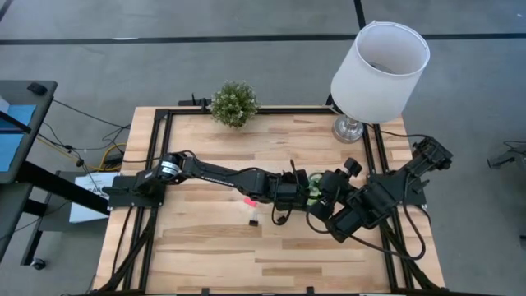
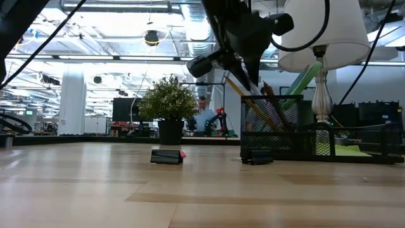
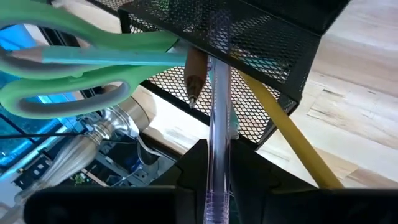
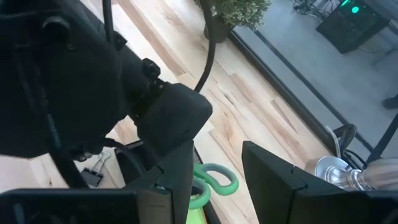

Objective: Pick and place office supplies into organizer
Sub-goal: Put the purple ballpen on the black desk organizer

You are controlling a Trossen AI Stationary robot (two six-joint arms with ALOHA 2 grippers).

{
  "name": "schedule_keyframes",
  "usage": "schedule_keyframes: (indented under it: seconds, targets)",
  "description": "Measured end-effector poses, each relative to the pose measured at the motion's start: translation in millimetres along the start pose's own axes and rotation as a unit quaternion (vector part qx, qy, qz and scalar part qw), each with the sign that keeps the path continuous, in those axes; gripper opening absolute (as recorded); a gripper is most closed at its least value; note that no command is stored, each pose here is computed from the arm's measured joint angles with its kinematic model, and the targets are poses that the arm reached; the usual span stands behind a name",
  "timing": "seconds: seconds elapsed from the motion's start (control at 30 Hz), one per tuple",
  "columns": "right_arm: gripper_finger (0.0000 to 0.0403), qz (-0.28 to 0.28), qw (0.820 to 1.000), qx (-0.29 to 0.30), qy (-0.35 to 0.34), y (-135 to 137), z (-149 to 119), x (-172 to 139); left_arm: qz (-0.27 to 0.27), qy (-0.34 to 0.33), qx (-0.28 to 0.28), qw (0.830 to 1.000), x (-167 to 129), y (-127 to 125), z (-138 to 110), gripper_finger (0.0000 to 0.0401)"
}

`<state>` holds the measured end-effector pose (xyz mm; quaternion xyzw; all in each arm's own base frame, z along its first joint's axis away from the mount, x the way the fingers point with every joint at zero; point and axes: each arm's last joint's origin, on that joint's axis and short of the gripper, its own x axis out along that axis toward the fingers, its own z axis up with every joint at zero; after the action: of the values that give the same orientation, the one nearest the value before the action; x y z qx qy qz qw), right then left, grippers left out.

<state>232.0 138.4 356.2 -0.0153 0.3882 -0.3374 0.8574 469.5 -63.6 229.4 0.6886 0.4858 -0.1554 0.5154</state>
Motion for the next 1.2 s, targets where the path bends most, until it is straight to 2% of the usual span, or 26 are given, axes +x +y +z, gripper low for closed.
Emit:
schedule_keyframes:
  seconds: [0.2, 0.33, 0.6, 0.8, 1.2]
  targets:
    - [0.0129, -0.002, 1.0, -0.001, 0.001, -0.6, 0.9, 1.3, 0.006, 0.053, 0.011, 0.998, 0.7, -0.5, -3.3, 0.0022]
    - [0.0129, -0.002, 1.0, -0.001, 0.001, -0.6, 0.9, 1.3, 0.008, 0.091, 0.047, 0.995, 0.7, -0.1, -5.9, 0.0021]
    - [0.0129, -0.002, 1.0, -0.001, 0.001, -0.6, 0.9, 1.2, 0.008, 0.111, 0.125, 0.986, -3.3, -0.4, -1.8, 0.0021]
    - [0.0129, -0.005, 1.0, -0.001, -0.005, -0.8, 1.2, 1.3, 0.022, 0.171, 0.115, 0.978, -1.9, 4.2, -7.8, 0.0021]
    - [0.0129, -0.005, 1.0, -0.015, -0.004, -0.8, 1.2, 1.2, -0.002, 0.133, 0.142, 0.981, 2.6, -4.2, -4.8, 0.0024]
